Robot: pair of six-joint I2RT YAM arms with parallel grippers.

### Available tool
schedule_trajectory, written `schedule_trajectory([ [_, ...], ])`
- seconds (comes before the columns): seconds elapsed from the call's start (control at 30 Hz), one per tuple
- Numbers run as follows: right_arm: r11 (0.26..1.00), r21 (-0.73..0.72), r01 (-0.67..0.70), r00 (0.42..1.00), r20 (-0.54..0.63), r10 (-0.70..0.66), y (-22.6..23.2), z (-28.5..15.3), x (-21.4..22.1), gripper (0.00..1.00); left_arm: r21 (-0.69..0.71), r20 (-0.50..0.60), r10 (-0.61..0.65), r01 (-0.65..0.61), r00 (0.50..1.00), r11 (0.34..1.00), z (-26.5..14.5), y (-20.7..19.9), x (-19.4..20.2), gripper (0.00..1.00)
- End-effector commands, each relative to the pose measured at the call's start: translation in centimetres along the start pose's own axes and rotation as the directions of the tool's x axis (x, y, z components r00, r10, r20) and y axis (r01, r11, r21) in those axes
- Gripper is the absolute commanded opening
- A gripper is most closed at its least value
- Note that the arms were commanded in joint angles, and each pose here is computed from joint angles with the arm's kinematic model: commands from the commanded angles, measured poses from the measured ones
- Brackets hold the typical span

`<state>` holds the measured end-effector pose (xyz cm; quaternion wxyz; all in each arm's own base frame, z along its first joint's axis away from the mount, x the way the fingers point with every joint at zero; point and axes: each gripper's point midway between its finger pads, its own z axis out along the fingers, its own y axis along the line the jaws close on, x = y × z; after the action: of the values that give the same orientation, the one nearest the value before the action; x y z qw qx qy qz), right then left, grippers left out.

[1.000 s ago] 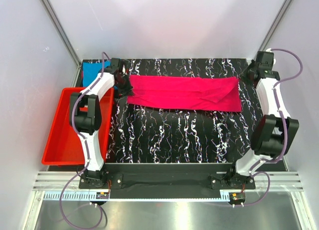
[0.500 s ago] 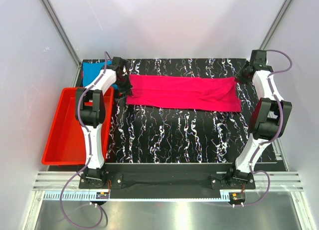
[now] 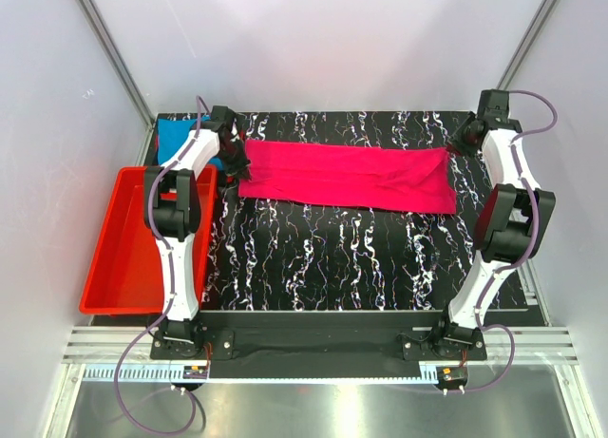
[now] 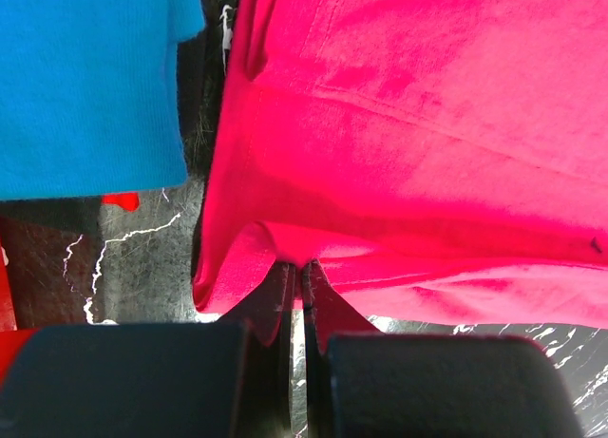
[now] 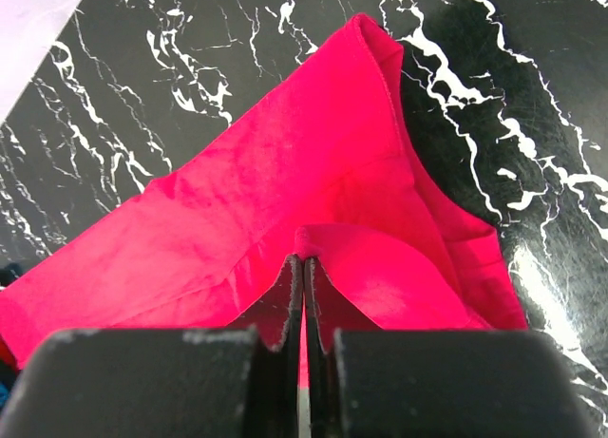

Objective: Fold and stack the t-shirts
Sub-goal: Fold the tshirt

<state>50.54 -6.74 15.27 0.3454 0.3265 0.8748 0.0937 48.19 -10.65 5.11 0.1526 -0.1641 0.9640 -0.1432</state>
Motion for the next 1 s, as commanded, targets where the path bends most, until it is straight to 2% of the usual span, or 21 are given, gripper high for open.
schedule_trajectory([
  [0.0, 1.000, -0.018, -0.018, 1.000, 0.014, 0.018, 1.0, -1.6, -1.4, 0.00, 0.032, 0.055, 0.014, -0.016, 0.998, 0.999, -2.1, -0.8, -1.5, 0.00],
  [0.37, 0.995, -0.069, -0.076, 0.997, 0.012, 0.077, 2.4, -0.7, -1.9, 0.00, 0.095, 0.056, -0.027, 0.021, 0.998, 0.995, -1.7, -1.6, -1.9, 0.00],
  [0.57, 0.993, -0.081, -0.086, 0.996, -0.006, 0.086, 2.2, 1.3, -1.1, 0.00, 0.128, 0.081, -0.068, 0.057, 0.994, 0.990, -2.2, -1.6, -4.2, 0.00],
  [0.63, 0.997, -0.041, -0.066, 0.998, -0.003, 0.066, 1.4, 1.6, -1.2, 0.00, 0.125, 0.101, -0.060, 0.047, 0.993, 0.991, -2.7, -1.9, -5.1, 0.00],
  [0.97, 0.999, -0.026, -0.033, 0.999, -0.008, 0.033, 0.8, 1.7, -0.9, 0.00, 0.139, 0.034, -0.081, 0.075, 0.996, 0.987, -0.1, -0.6, -3.2, 0.00],
])
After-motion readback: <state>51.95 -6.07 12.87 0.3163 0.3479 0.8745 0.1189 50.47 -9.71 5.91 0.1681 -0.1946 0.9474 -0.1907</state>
